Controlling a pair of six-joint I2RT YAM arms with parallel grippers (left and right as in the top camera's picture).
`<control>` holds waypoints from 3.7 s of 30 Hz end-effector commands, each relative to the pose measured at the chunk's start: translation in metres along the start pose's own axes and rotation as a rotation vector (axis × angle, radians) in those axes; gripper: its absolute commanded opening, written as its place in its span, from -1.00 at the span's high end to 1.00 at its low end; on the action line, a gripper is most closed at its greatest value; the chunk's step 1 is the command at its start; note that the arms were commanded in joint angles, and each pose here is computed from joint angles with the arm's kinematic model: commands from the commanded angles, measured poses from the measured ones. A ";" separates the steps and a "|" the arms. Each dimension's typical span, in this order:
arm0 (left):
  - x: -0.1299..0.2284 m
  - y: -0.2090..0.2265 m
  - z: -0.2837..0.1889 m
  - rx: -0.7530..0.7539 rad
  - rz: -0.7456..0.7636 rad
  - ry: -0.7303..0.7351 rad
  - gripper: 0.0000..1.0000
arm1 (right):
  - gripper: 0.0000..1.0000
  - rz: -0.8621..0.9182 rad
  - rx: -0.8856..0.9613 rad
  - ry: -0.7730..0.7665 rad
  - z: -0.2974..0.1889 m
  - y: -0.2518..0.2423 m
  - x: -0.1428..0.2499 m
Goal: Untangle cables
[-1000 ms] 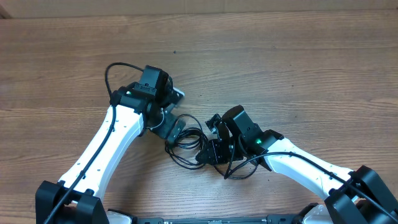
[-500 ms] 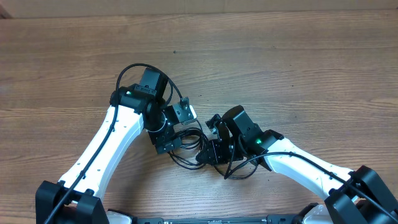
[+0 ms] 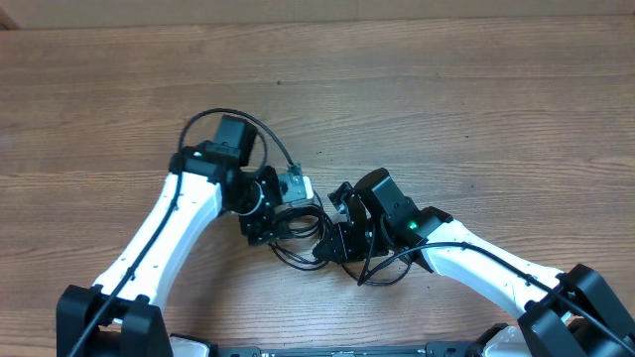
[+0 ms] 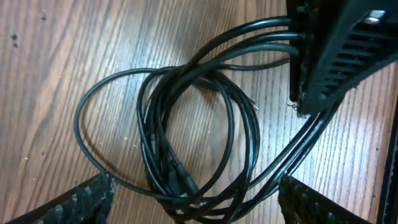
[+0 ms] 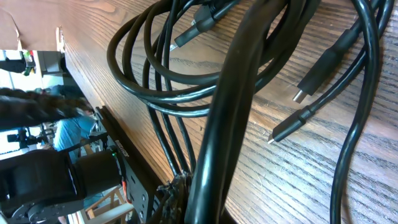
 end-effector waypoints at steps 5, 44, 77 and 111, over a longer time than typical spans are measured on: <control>0.011 -0.005 -0.009 0.068 0.120 -0.106 -0.77 | 0.91 -0.021 0.000 -0.020 -0.001 0.001 -0.005; 0.032 0.007 0.044 -0.034 0.019 -0.238 0.92 | 0.84 -0.024 -0.003 -0.028 -0.001 0.002 -0.006; -0.017 0.035 0.010 0.175 -0.875 -0.551 0.92 | -0.19 0.353 0.056 -0.380 -0.010 0.000 -0.054; -0.005 0.052 0.012 -0.009 -0.972 -0.510 0.92 | 0.92 0.219 -0.270 -0.212 -0.013 0.045 -0.051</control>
Point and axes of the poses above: each gripper's point midway between its finger pads, its own z axis out along the fingers, its own y axis along the line the jaws close on, x = y × z, the point moved 7 cm from there along -z, back along the fingers, and after that the axes turned 5 degrees about -z, right-handed, at the moved point
